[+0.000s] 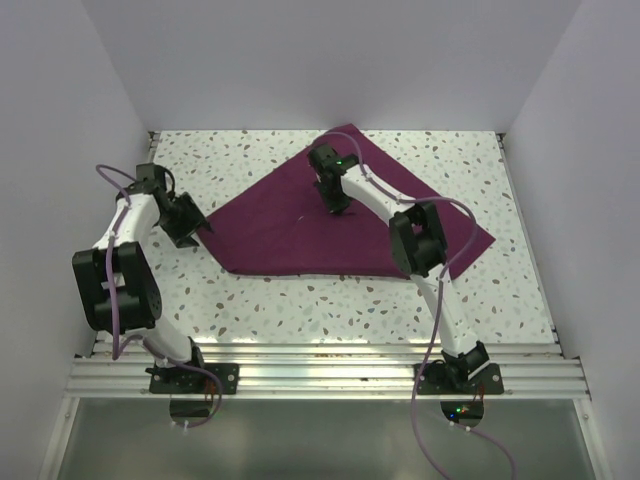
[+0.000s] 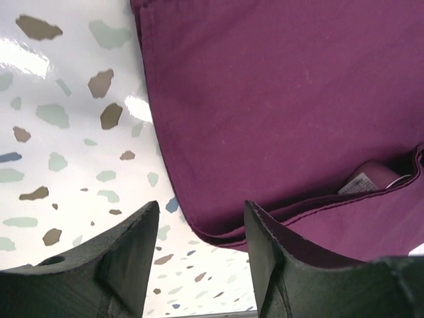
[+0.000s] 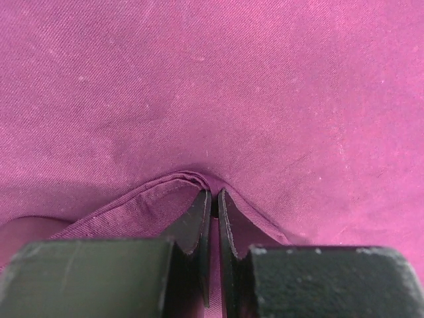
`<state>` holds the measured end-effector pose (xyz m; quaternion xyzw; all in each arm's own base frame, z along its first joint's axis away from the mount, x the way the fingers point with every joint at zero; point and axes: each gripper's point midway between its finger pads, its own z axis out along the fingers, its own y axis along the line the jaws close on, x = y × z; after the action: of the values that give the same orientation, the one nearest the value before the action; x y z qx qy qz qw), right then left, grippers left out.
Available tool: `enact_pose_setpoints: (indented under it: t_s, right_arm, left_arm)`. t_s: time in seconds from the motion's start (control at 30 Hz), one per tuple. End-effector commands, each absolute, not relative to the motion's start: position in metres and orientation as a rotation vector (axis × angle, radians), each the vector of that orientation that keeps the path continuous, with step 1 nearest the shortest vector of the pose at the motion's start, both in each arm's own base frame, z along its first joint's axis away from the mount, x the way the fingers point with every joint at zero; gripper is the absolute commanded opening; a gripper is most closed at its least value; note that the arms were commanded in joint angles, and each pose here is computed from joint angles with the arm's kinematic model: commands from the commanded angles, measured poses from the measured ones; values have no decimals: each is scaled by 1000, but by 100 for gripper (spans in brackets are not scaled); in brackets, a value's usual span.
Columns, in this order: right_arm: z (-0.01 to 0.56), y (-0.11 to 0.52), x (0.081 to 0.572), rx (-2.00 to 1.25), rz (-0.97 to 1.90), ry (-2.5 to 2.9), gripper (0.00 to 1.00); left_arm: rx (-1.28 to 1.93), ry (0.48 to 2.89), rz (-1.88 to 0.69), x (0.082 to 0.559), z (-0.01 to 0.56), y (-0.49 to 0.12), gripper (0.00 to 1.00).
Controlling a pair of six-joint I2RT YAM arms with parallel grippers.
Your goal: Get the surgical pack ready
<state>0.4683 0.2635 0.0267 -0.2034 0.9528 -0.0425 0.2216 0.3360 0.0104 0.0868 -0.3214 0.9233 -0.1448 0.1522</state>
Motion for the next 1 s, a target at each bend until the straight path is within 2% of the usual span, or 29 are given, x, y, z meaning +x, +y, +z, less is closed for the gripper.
enact_pose_setpoints:
  t_s: [0.0,0.37,0.7,0.97]
  right_arm:
    - [26,264,481,-561,-103,2610,0]
    - [7,263,475,-582,-97,2659,0]
    - [4,270,472,-586,-45,2671,0]
    - [3,276,469,-576,2,2684,0]
  left_arm:
    - [-886,2593,-374,358,96,28,58]
    - [-935,2603,-322,378,77,68,59]
    - [-879,2660,-434,403,41,62,56]
    - [-875,2722,-480,401,6,56,53]
